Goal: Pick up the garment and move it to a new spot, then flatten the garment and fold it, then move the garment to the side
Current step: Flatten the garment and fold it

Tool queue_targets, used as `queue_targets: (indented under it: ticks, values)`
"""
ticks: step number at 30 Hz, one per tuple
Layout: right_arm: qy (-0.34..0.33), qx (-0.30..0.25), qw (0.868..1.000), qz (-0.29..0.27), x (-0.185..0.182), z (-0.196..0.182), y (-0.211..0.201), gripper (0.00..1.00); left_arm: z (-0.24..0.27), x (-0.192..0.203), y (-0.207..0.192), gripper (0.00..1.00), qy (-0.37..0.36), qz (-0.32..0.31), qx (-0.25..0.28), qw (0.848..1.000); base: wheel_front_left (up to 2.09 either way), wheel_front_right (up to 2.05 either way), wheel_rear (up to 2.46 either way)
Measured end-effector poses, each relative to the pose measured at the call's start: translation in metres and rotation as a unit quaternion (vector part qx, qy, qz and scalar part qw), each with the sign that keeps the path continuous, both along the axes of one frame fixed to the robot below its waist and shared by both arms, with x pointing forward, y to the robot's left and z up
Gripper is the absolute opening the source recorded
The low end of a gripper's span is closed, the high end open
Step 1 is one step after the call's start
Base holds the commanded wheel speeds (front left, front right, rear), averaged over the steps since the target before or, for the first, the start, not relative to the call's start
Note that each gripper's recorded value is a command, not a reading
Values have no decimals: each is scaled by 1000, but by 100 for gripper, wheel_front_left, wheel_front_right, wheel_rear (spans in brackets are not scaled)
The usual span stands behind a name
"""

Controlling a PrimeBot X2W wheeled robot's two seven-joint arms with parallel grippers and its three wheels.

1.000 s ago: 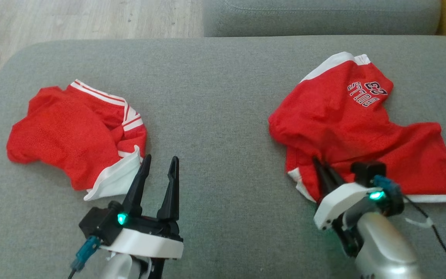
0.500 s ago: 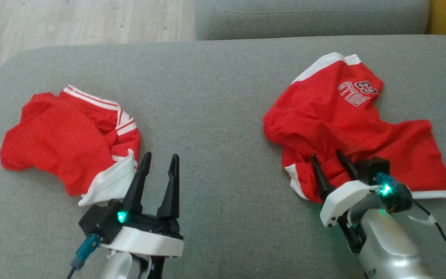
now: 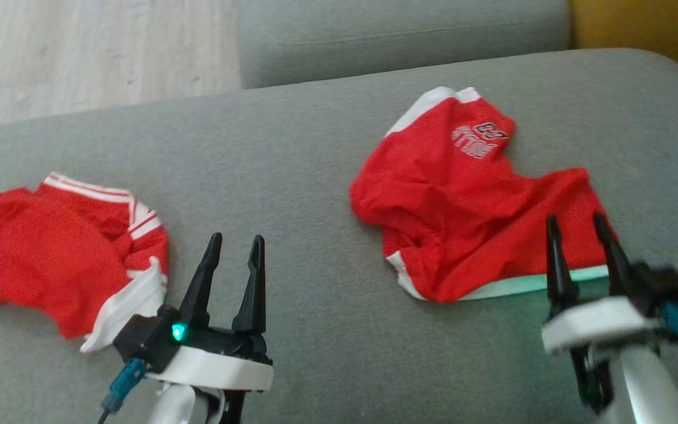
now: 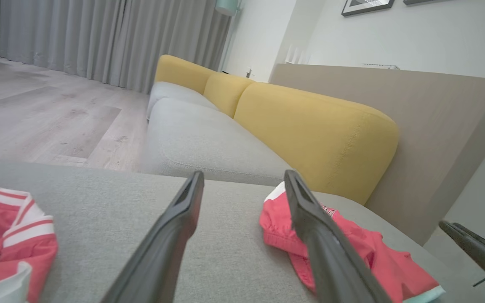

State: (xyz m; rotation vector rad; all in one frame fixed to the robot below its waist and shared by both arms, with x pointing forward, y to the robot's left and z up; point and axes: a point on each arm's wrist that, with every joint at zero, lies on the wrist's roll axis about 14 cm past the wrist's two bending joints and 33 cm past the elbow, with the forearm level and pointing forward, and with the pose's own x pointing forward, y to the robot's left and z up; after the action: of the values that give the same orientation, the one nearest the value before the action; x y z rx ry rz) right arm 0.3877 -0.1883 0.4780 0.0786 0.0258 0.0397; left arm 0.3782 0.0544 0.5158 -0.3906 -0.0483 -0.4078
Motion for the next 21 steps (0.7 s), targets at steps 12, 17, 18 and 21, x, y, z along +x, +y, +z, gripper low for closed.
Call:
queue_targets:
  ticks: [12, 17, 18, 21]
  values:
    - [18, 29, 998, -54, -54, -16, -25, 100, -15, -4, -52, 100, 2, -91, 44, 995, 0, 0, 0]
    - [15, 26, 997, -65, -51, -13, -32, 100, -45, -12, -80, 100, 7, -178, 124, 976, 0, 0, 0]
    - [16, 26, 997, -69, -51, -14, -35, 100, -55, -13, -85, 100, 10, -199, 147, 969, 0, 0, 0]
    - [23, 27, 996, -84, -52, -18, -44, 100, -81, -12, -95, 100, 29, -250, 203, 946, 0, 0, 0]
